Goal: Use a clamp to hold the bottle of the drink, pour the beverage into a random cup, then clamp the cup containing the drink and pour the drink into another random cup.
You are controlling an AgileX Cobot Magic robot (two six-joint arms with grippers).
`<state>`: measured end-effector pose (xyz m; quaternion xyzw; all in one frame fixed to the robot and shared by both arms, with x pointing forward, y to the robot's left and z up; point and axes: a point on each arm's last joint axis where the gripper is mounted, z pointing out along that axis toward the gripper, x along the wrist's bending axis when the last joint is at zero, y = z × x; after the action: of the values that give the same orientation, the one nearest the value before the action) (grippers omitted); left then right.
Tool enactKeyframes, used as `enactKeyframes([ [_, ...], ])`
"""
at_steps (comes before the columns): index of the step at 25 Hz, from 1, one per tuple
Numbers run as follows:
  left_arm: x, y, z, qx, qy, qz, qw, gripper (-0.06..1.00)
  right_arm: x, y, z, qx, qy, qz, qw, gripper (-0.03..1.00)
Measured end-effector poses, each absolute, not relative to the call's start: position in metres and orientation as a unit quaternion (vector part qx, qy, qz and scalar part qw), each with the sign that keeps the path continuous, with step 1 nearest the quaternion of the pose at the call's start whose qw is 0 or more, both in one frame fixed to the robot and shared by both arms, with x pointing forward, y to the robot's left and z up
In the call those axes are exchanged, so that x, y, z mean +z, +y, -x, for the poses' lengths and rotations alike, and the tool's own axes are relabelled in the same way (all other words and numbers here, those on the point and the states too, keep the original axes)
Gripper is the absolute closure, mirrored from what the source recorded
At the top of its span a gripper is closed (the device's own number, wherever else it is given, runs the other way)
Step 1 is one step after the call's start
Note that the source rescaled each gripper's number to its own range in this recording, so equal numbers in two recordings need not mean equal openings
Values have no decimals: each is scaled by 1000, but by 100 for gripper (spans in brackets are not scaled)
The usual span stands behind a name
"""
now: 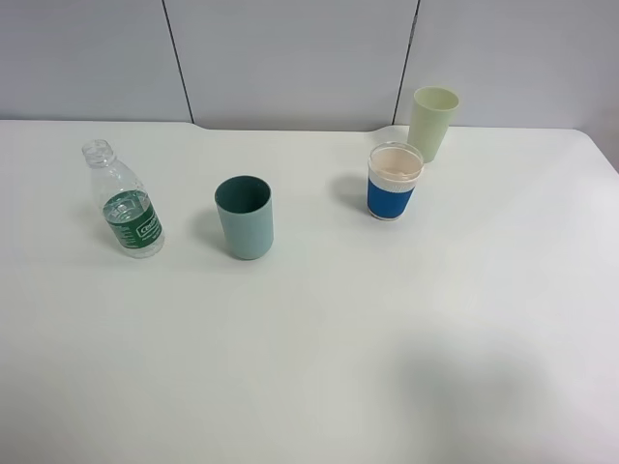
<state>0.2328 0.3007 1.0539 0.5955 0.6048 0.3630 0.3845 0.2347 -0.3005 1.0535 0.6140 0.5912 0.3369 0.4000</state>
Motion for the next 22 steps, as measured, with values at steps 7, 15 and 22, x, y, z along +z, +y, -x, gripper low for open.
enactKeyframes([
  [7,1054,301,-233,363,605,-596,384,-6,1053,-300,-233,333,578,-624,407,1],
  [15,1054,301,-233,363,605,-596,384,-6,1053,-300,-233,340,586,-616,402,1],
  [22,1054,301,-233,363,605,-596,384,-6,1053,-300,-233,349,597,-606,394,1],
])
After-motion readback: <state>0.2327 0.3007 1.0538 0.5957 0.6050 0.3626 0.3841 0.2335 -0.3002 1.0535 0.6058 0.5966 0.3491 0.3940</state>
